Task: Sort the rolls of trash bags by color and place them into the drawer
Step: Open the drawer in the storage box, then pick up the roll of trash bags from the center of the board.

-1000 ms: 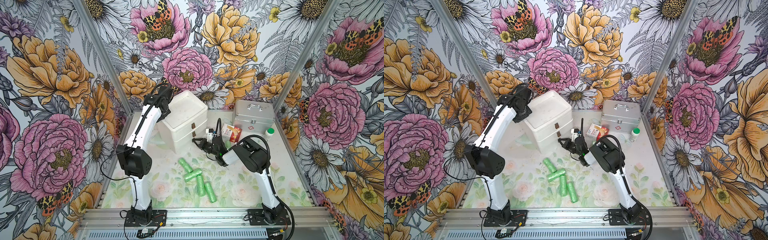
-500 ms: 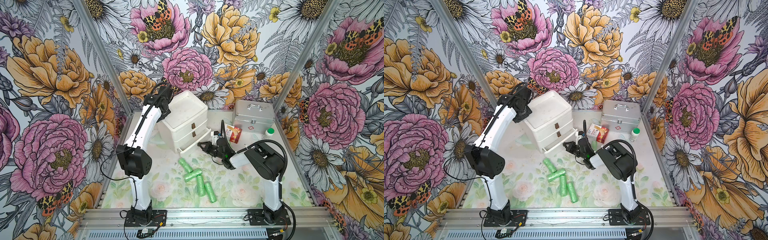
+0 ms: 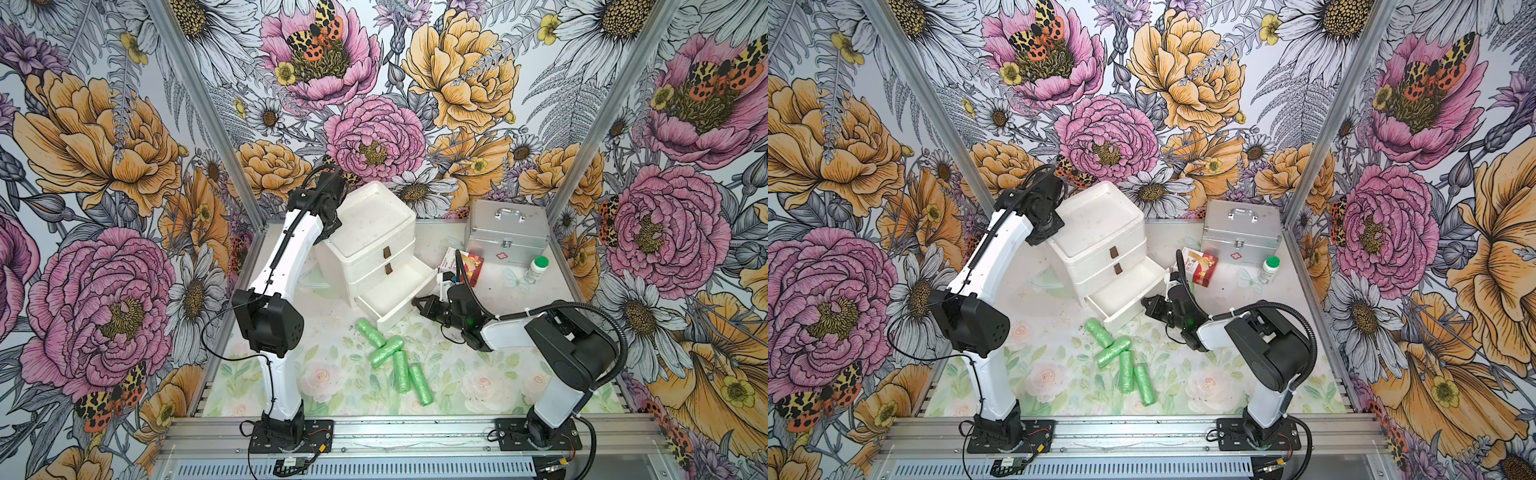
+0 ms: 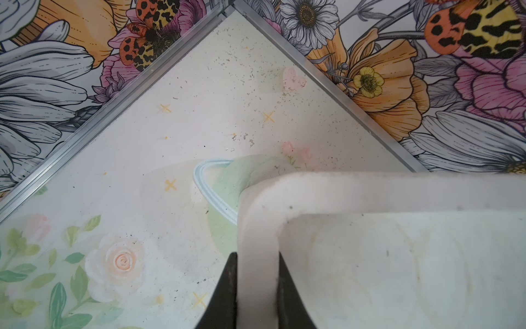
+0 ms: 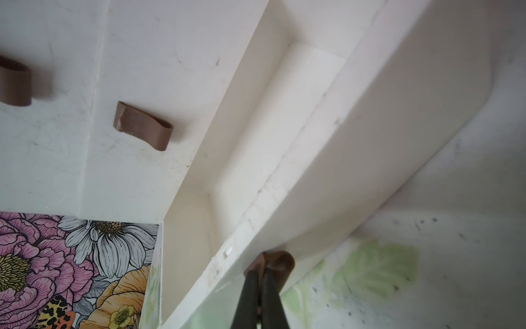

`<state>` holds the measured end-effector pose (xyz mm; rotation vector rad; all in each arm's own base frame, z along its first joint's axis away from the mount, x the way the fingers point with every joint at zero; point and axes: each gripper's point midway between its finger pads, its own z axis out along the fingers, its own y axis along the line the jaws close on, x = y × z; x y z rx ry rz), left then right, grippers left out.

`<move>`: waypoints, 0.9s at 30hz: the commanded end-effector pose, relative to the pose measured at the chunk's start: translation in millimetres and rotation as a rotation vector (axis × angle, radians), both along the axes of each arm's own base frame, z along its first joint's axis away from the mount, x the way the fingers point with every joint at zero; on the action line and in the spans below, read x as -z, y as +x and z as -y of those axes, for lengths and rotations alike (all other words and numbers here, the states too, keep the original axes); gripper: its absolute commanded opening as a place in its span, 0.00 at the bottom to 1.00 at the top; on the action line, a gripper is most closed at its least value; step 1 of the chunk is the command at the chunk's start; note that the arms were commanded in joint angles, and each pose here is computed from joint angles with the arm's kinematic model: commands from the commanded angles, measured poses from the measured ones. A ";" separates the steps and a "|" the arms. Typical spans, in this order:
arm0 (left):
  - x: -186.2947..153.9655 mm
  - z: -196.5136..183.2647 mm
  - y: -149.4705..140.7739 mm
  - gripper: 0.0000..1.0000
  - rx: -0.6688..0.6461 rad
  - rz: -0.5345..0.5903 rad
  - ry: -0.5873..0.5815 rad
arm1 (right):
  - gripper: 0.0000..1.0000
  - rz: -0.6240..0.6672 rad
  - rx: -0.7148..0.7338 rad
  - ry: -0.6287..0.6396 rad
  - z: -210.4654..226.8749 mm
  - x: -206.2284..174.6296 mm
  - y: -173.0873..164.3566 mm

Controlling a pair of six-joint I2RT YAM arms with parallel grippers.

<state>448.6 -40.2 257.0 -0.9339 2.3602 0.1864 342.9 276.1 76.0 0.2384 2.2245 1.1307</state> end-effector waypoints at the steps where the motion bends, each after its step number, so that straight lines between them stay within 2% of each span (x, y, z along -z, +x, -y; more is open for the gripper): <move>1: 48.1 24.9 -30.9 0.00 0.044 -0.230 -0.102 | 0.02 0.066 0.058 -0.030 18.1 -13.2 4.8; 6: 49.3 25.5 -30.9 0.00 0.041 -0.232 -0.103 | 0.05 0.046 0.068 -0.069 28.9 -7.9 -4.4; 8: 48.8 26.3 -30.9 0.00 0.042 -0.230 -0.102 | 0.15 0.035 0.069 -0.090 31.9 -6.1 -6.0; 10: 50.2 27.3 -30.6 0.00 0.042 -0.233 -0.103 | 0.30 0.026 0.081 -0.097 35.8 -7.3 -5.8; 13: 51.9 30.5 -30.0 0.00 0.047 -0.236 -0.104 | 0.42 0.027 0.082 -0.125 39.7 -16.8 -3.7; 17: 51.2 31.2 -29.5 0.00 0.049 -0.233 -0.102 | 0.49 0.044 0.064 -0.249 50.5 -35.1 -2.6; 21: 51.3 30.6 -29.8 0.00 0.048 -0.234 -0.100 | 0.59 0.027 0.083 -0.460 78.0 -43.4 3.3; 27: 54.2 33.4 -29.9 0.00 0.055 -0.242 -0.102 | 0.63 -0.106 0.082 -0.560 103.5 -20.9 14.0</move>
